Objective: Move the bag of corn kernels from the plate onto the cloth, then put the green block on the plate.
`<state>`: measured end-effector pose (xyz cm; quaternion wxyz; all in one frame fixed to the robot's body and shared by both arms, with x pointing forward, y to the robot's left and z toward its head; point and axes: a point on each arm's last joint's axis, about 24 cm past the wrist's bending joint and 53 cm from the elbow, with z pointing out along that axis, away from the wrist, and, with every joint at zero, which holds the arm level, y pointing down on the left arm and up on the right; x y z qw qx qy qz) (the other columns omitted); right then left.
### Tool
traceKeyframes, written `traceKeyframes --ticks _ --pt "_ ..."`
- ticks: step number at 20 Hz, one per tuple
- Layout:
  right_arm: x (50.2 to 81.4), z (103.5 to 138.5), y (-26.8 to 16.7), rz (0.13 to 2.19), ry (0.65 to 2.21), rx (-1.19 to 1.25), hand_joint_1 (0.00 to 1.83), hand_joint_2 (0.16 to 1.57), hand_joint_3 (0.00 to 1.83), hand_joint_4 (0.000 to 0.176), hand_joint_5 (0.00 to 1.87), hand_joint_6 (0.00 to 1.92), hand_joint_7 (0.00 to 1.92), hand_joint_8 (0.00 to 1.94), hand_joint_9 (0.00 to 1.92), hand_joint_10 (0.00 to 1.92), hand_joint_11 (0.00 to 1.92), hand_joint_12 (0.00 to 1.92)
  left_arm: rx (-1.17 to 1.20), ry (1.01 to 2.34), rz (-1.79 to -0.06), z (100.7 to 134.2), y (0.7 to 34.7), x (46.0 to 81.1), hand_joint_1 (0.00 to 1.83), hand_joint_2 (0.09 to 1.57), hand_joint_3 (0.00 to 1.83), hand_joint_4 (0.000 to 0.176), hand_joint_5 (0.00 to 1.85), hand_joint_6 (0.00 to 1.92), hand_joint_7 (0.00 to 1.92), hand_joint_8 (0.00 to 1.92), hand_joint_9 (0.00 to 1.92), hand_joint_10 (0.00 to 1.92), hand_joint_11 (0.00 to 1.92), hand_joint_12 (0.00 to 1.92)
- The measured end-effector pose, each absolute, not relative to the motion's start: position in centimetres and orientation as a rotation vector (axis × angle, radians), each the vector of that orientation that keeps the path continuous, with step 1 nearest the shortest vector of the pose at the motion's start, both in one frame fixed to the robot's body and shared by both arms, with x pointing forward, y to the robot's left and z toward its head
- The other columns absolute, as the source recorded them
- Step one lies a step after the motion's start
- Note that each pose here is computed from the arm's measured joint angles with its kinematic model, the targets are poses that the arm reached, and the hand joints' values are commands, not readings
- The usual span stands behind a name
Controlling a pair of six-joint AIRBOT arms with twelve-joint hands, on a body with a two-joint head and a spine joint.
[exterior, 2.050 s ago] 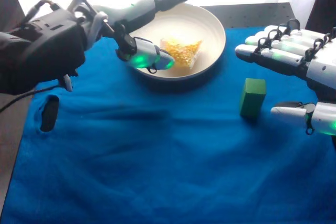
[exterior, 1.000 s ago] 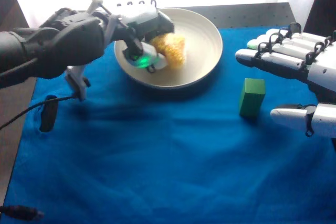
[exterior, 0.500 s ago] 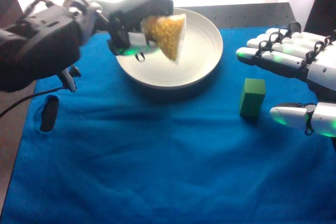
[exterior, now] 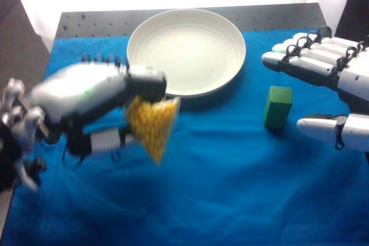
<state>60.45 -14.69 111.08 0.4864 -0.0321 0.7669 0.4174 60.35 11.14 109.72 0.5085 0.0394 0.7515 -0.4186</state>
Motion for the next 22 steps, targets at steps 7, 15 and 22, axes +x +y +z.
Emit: traceKeyframes --ticks 7,15,22 --pt "60.4 111.1 -14.6 1.019 1.867 -0.073 0.41 1.36 0.0 0.002 0.0 0.0 0.0 0.0 0.0 0.0 0.0 0.0 0.012 1.823 -1.015 108.8 12.3 59.7 0.49 0.95 0.0 0.176 0.0 0.0 0.0 0.0 0.0 0.0 0.0 0.0" --pt "61.2 110.7 -15.2 1.045 1.882 -0.057 0.56 1.31 0.0 0.0 0.0 0.0 0.0 0.0 0.0 0.0 0.02 0.01 -0.096 1.7 -0.901 111.8 17.9 60.6 0.53 1.1 0.02 0.119 0.0 0.0 0.0 0.0 0.0 0.0 0.0 0.0" --pt "62.3 109.6 -15.4 1.043 1.891 -0.008 0.72 1.28 0.0 0.0 0.0 0.0 0.0 0.0 0.0 0.0 0.0 0.2 -0.203 1.671 -0.866 111.2 20.6 59.4 0.55 1.1 0.01 0.167 0.0 0.0 0.0 0.0 0.0 0.0 0.0 0.0"
